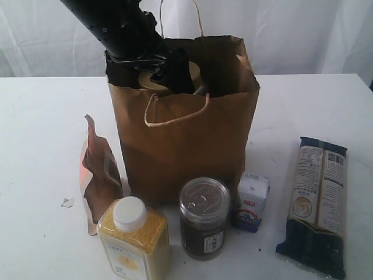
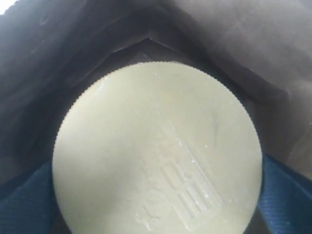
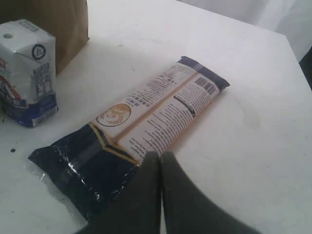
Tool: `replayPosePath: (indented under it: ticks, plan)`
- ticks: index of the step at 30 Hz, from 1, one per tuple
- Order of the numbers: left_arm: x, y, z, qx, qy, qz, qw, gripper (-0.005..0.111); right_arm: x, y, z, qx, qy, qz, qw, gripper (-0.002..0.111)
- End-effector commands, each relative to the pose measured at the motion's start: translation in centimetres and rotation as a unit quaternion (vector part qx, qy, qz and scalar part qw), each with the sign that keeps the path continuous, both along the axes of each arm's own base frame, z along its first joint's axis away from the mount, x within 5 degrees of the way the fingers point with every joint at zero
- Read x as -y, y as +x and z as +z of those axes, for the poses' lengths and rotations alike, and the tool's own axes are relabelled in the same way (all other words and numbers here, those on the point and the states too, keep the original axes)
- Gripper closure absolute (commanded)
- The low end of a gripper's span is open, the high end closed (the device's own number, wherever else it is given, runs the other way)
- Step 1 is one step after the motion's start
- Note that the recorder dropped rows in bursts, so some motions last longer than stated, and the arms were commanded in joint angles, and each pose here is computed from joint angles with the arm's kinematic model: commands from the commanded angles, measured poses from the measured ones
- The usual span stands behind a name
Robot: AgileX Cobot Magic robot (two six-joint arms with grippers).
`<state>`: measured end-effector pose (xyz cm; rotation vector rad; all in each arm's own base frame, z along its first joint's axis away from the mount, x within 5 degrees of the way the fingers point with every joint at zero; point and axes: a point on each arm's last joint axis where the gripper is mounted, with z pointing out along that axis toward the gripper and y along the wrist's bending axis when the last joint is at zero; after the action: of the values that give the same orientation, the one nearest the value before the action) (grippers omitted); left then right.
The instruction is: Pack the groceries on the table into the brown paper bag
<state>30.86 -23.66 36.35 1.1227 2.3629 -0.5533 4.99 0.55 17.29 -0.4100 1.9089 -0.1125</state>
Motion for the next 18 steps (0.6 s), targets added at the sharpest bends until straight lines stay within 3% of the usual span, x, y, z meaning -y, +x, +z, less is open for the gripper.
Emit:
replayPosePath:
  ticks: [1, 5, 8, 11, 18]
  plan:
    - [0.1, -0.9, 1.4, 0.0, -0.02, -0.006, 1.0, 0.001, 0.0, 0.0, -0.1, 0.003, -0.002, 0.002, 1.0, 0.108]
    - [-0.2, -0.4, 1.4, 0.038, 0.0, 0.002, 0.999, 0.001, 0.0, 0.0, -0.1, 0.003, -0.002, 0.002, 1.0, 0.108]
    - [-0.3, -1.2, 1.2, -0.01, 0.004, 0.007, 1.0, 0.001, 0.0, 0.0, -0.1, 0.003, -0.002, 0.002, 1.0, 0.108]
    - [-0.4, -0.9, 0.7, -0.011, 0.023, 0.014, 1.0, 0.002, 0.0, 0.0, -0.1, 0.003, -0.002, 0.002, 1.0, 0.108]
    - [-0.6, -1.5, 3.6, 0.037, 0.01, 0.007, 0.999, 0.002, 0.0, 0.0, -0.1, 0.003, -0.002, 0.002, 1.0, 0.108]
